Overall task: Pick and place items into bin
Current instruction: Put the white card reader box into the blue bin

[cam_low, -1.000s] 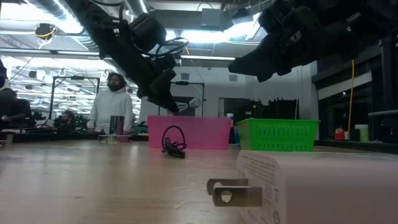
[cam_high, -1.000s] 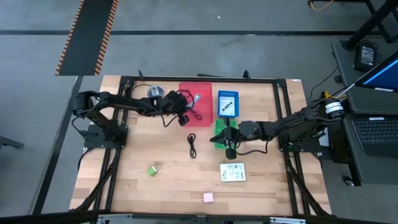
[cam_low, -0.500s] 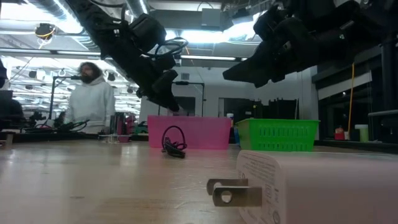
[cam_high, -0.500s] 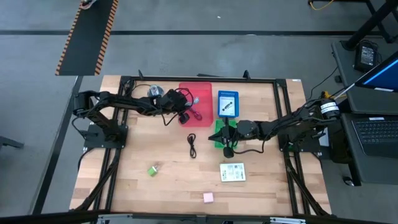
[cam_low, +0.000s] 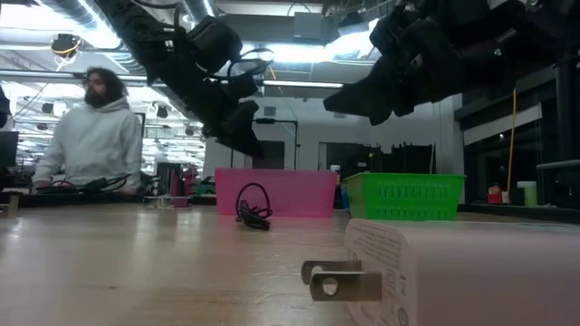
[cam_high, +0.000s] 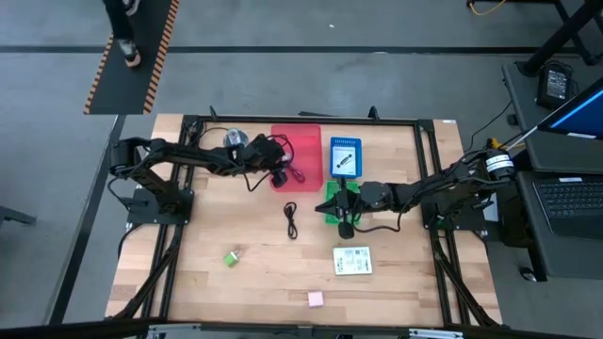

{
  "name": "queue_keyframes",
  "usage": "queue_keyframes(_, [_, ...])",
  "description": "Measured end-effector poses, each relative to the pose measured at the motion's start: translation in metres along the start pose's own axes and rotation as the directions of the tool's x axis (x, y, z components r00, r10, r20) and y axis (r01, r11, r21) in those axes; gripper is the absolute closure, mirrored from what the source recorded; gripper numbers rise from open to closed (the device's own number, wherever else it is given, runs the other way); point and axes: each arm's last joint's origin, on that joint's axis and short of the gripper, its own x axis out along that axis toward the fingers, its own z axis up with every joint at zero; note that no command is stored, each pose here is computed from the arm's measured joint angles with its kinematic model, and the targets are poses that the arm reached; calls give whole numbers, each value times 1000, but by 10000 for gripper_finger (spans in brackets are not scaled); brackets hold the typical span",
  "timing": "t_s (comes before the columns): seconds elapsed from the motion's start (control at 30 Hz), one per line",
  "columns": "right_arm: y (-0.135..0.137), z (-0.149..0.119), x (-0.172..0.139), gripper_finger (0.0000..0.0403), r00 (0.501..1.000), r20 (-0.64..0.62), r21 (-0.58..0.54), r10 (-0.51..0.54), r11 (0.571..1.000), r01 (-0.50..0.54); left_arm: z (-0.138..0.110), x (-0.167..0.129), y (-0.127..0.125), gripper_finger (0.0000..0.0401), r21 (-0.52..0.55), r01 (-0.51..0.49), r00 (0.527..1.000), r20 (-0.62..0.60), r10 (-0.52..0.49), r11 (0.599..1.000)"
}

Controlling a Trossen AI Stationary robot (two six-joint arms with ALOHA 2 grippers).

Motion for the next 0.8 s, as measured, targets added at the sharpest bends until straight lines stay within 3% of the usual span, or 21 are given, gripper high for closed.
queue_keyframes(0.13, [0,1,-1,402,1000,7,23,0,1000,-1,5,-4,-12,290,14,138,989,44,-138,990])
queue_keyframes(0.3, [2,6,-3,402,1000,25,46,9,999,-10,9,-10,-34,310,80,302,946,98,-309,950])
queue_keyframes(0.67, [25,21,-30,402,995,-33,32,98,995,-97,8,-39,-96,394,298,412,858,191,-477,861])
queue_keyframes(0.8, [29,23,-43,402,989,-94,91,115,990,-107,6,-53,-118,398,330,421,832,232,-504,845])
